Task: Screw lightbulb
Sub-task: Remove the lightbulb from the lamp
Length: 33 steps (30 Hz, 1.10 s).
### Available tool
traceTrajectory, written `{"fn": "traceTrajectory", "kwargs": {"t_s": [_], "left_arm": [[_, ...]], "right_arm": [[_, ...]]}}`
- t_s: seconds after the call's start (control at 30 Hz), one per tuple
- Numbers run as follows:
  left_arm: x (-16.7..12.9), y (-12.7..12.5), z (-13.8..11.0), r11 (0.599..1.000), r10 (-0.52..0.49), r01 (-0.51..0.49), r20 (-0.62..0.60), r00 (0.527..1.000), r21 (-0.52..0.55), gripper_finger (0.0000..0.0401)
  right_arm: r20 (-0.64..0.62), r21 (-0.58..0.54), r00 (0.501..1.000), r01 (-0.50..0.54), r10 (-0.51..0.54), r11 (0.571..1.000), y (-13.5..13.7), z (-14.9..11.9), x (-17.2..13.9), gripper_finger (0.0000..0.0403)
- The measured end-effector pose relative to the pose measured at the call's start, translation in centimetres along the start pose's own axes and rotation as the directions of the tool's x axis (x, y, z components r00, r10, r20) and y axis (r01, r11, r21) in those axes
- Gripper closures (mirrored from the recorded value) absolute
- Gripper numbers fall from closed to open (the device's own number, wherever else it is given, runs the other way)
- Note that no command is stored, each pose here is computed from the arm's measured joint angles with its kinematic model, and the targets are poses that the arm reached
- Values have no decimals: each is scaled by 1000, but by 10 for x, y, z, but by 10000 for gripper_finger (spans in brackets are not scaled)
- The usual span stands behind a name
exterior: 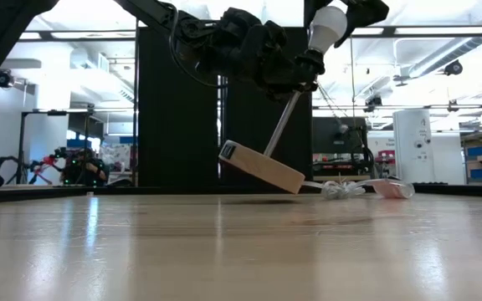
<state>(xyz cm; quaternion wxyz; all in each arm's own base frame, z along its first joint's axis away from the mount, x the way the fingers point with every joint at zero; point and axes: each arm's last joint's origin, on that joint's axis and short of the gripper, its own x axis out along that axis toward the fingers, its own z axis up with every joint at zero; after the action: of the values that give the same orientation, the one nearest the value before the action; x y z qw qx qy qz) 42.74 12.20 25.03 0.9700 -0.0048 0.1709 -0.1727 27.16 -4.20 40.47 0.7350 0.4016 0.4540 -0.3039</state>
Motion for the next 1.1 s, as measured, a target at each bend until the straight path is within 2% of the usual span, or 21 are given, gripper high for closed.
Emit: {"fn": "traceTrajectory", "kwargs": {"t_s": [0.3,0.37,0.53,0.63,0.77,0.93,1.1], "left_arm": [[0,0,0,1000,-4,4,3,1000,-27,261],[0,0,0,999,-17,18,6,1000,-43,261],[-1,-3,0,985,-154,156,28,988,-71,261],[-3,-4,-1,973,-212,214,35,977,-82,261],[-6,0,-2,968,-225,228,37,974,-104,261],[-7,-2,-3,948,-287,290,43,957,-133,261],[-6,-6,-3,923,-350,354,50,935,-153,261]], "right_arm": [[1,-60,1000,-1,1,998,0,0,0,150],[2,-100,1000,-2,2,995,0,0,0,155],[-9,-288,1000,-29,27,957,2,0,0,146],[-30,-475,998,-55,47,878,3,-1,0,143],[-19,-685,998,-55,59,726,6,-3,0,147],[-3,-835,996,-50,86,548,10,-1,0,143],[-15,-932,995,-50,101,360,11,-2,0,144]]}}
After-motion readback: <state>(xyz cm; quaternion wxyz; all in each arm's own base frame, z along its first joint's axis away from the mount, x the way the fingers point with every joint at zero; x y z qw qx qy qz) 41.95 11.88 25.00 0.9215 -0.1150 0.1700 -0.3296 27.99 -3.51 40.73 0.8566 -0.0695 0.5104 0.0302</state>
